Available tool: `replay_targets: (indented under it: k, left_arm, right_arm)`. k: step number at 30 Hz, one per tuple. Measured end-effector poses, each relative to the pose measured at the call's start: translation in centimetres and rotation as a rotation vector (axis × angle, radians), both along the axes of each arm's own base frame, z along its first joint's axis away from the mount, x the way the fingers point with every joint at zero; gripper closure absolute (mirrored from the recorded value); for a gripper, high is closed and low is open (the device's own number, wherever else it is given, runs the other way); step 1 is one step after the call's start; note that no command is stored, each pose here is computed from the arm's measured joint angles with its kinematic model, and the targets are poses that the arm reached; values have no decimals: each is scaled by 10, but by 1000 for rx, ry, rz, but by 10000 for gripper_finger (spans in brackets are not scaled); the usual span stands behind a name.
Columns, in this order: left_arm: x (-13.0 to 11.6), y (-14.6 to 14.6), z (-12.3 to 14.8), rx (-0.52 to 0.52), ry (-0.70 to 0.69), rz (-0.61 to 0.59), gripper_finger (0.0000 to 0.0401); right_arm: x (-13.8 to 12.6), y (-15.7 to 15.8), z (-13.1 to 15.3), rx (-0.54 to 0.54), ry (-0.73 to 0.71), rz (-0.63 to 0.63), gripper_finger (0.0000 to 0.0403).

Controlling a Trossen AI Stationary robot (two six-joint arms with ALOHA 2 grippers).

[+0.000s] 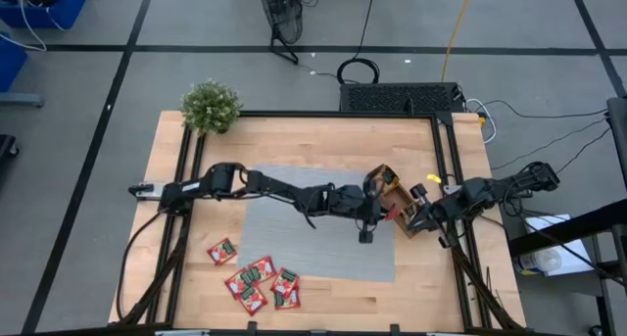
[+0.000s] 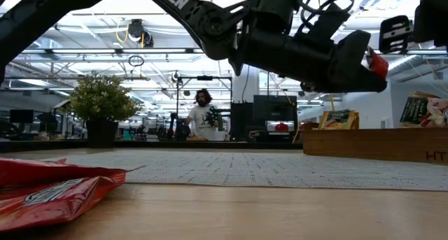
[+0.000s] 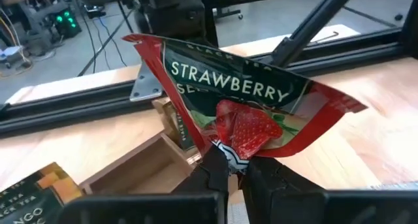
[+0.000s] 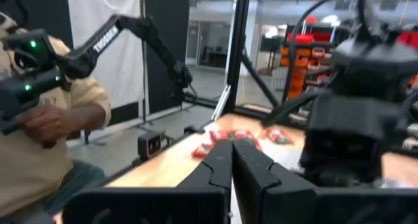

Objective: Pick & Place Tea
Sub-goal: Put the red tea bag into the middle section of the wooden organizer

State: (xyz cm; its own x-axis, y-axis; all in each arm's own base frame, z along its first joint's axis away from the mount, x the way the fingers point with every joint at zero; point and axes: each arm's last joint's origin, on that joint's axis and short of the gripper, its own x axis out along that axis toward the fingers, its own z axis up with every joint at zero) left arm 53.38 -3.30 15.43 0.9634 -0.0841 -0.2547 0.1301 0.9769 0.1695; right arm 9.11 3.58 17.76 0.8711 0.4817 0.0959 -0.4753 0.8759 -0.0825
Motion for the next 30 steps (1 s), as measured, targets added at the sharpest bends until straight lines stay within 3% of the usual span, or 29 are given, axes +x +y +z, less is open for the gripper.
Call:
replay_targets:
  k: [5,13,17,23,25,29,30]
  left_arm:
    - [0,-3,0,37,-3,17,380]
    - [-2,5,-4,168,46,236,380]
    - [-3,4,-9,190,98,235,380]
    - [-4,-2,-9,200,100,185,380]
    - [-4,-4,-9,195,98,166,380]
    - [-4,-7,-9,191,95,163,380]
    - [-4,-7,-9,185,94,165,380]
  right_arm:
    - [-1,0,5,18,-52,0,403]
    - [-3,-1,17,103,-142,10,403]
    - [-5,-2,24,151,-202,18,403]
    - [-7,-2,28,99,-287,1,403]
    - [-6,-3,29,-8,-353,-67,403]
    - [0,-14,28,-38,-287,-496,403]
    - [1,-15,28,-46,-277,-543,403]
